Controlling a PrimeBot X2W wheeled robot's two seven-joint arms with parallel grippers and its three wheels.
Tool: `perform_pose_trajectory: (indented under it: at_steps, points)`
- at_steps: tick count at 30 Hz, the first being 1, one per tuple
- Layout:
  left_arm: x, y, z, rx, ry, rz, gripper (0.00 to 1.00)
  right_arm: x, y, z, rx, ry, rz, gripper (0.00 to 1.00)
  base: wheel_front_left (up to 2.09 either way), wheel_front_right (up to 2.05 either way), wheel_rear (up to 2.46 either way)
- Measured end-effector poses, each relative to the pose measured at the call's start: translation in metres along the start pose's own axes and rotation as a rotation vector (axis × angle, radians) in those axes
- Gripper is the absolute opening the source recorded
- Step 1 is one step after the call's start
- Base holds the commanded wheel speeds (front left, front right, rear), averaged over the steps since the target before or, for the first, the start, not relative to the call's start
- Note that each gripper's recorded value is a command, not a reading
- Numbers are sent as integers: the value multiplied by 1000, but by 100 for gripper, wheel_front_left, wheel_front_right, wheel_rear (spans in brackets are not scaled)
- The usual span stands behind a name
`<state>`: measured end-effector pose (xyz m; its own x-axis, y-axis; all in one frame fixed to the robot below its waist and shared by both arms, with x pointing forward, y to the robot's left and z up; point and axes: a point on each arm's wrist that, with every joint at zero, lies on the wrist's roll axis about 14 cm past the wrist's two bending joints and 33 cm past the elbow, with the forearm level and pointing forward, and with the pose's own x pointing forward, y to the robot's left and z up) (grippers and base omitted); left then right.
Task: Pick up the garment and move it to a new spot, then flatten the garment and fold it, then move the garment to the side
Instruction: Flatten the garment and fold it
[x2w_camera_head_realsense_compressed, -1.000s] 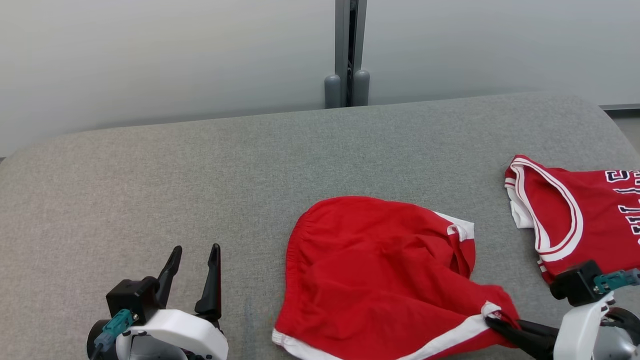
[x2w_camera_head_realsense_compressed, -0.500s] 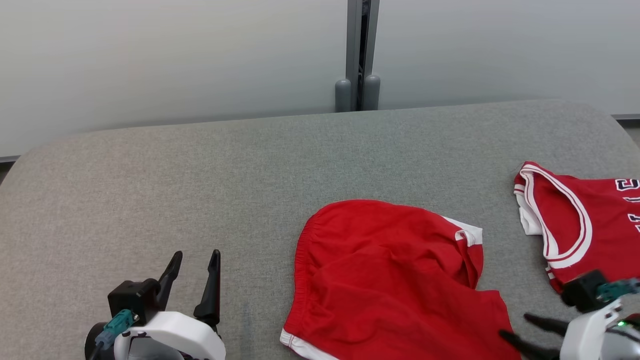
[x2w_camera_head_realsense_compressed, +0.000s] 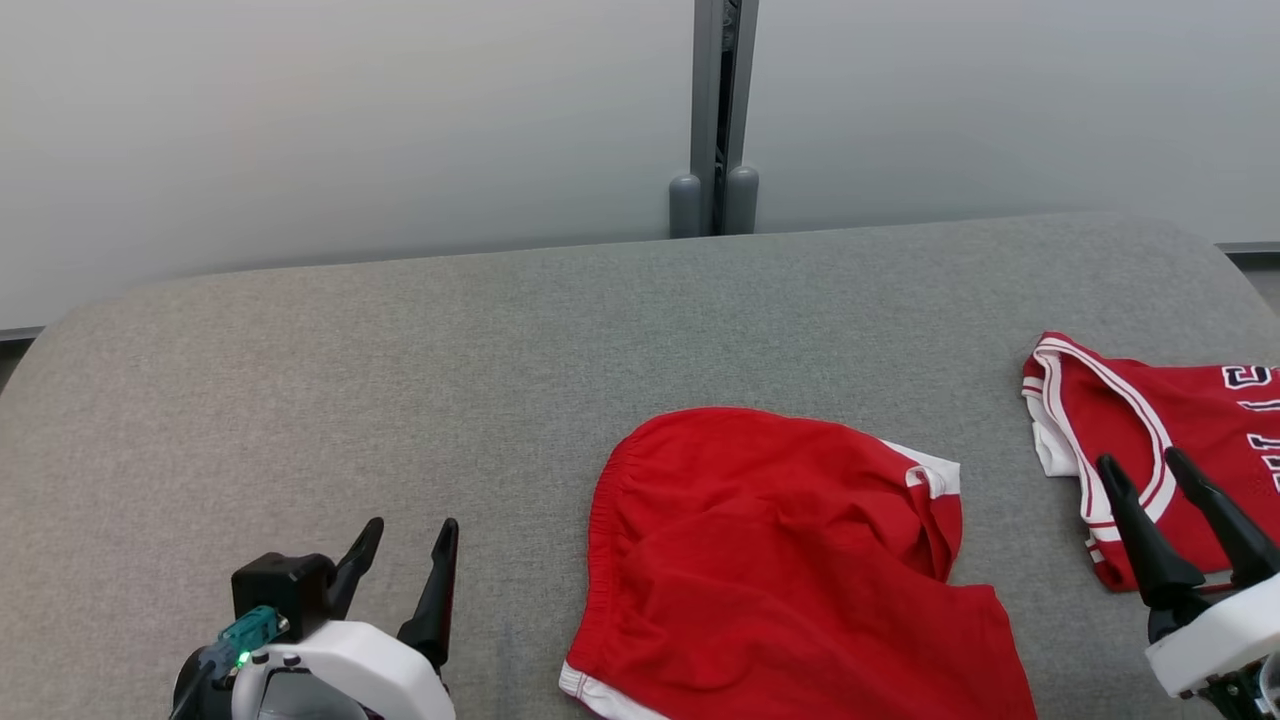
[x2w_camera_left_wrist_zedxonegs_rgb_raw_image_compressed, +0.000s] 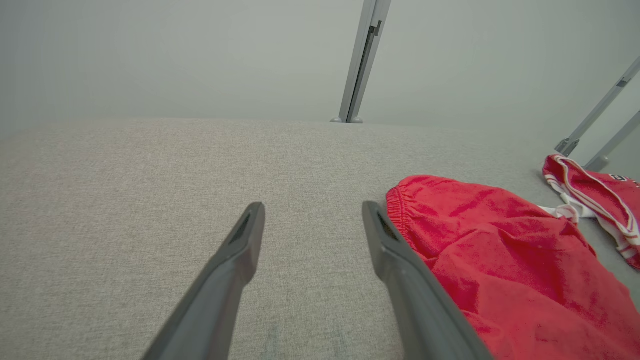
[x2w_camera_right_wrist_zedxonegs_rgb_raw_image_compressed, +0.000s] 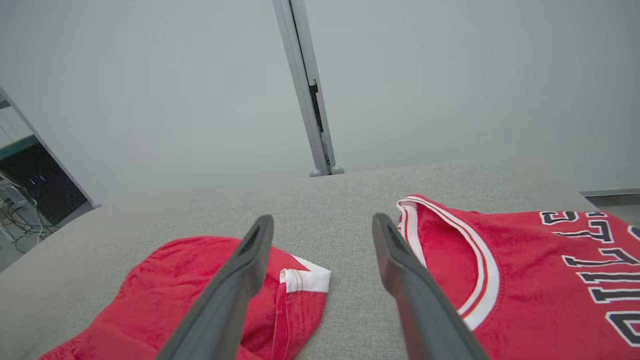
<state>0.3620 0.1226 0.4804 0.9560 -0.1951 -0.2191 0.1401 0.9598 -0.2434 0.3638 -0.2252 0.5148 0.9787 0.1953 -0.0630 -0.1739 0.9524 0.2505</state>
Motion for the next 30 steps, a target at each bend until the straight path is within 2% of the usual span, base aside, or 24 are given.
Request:
perform_pose_trajectory:
  at_steps: [9, 13, 18, 30]
  points:
    - [9, -15, 6, 2, 4, -45, 100, -5, 1, 36, -26, -183, -99, 100, 0, 0, 0]
    - [14, -32, -10, 5, 91, -103, 100, -8, 3, 45, -25, -237, -130, 100, 0, 0, 0]
    - [34, -50, -15, 39, 157, -194, 100, -7, 4, 39, -32, -215, -147, 100, 0, 0, 0]
    - [101, -94, -52, 115, 454, -364, 100, -1, -9, 29, -41, -167, -185, 100, 0, 0, 0]
